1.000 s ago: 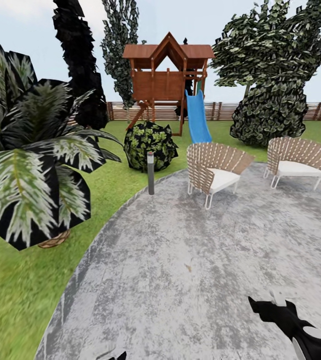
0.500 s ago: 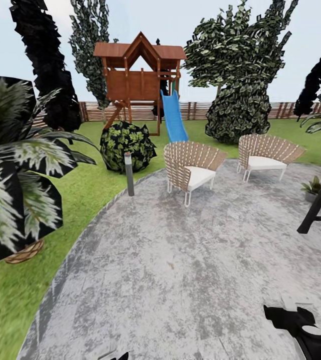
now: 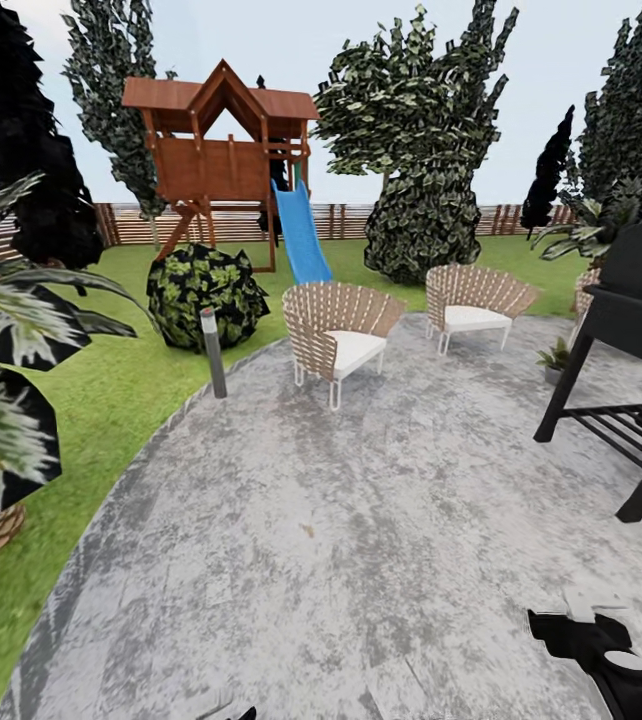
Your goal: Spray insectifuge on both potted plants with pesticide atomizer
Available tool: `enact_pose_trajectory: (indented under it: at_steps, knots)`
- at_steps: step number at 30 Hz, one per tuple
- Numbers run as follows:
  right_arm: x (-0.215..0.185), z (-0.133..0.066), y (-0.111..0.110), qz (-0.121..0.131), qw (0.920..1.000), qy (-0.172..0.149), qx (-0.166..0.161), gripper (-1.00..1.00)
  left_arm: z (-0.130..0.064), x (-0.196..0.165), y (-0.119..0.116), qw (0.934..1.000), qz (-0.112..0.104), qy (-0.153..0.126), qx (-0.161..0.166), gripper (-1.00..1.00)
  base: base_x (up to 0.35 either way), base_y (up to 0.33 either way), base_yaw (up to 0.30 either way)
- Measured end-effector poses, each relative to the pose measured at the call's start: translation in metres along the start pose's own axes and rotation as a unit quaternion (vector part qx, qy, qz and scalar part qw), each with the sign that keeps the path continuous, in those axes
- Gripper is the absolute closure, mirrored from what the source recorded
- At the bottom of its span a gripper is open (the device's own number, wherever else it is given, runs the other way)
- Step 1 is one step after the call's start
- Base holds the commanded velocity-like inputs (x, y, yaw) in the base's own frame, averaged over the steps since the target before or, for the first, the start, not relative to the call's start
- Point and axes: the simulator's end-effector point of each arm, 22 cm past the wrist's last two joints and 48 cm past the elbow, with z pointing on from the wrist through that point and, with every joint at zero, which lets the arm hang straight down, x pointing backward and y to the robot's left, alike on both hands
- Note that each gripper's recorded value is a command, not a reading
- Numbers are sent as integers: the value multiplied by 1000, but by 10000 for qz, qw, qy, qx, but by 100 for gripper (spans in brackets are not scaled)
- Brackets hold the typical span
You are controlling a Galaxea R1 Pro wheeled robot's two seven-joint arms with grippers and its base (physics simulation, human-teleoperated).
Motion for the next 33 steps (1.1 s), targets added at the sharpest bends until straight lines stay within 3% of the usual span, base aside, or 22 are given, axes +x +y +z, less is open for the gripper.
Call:
enact_pose_trajectory:
  at_steps: [17,22,29,33]
  knots:
    - [0,0,-2,0,10000,-5,33,-100,0,1,-3,10000,26,-5,46,-100,0,0,-296]
    - [0,0,-3,13,10000,-2,42,-100,1,-11,-10,9995,81,-280,123,-100,0,0,-296]
    - [-1,0,-4,14,10000,-6,47,-100,-1,-30,-20,9987,-22,-446,227,-100,0,0,-296]
    - [0,0,-5,20,10000,15,62,-100,-1,-25,-26,9991,-111,-247,325,-100,0,0,-296]
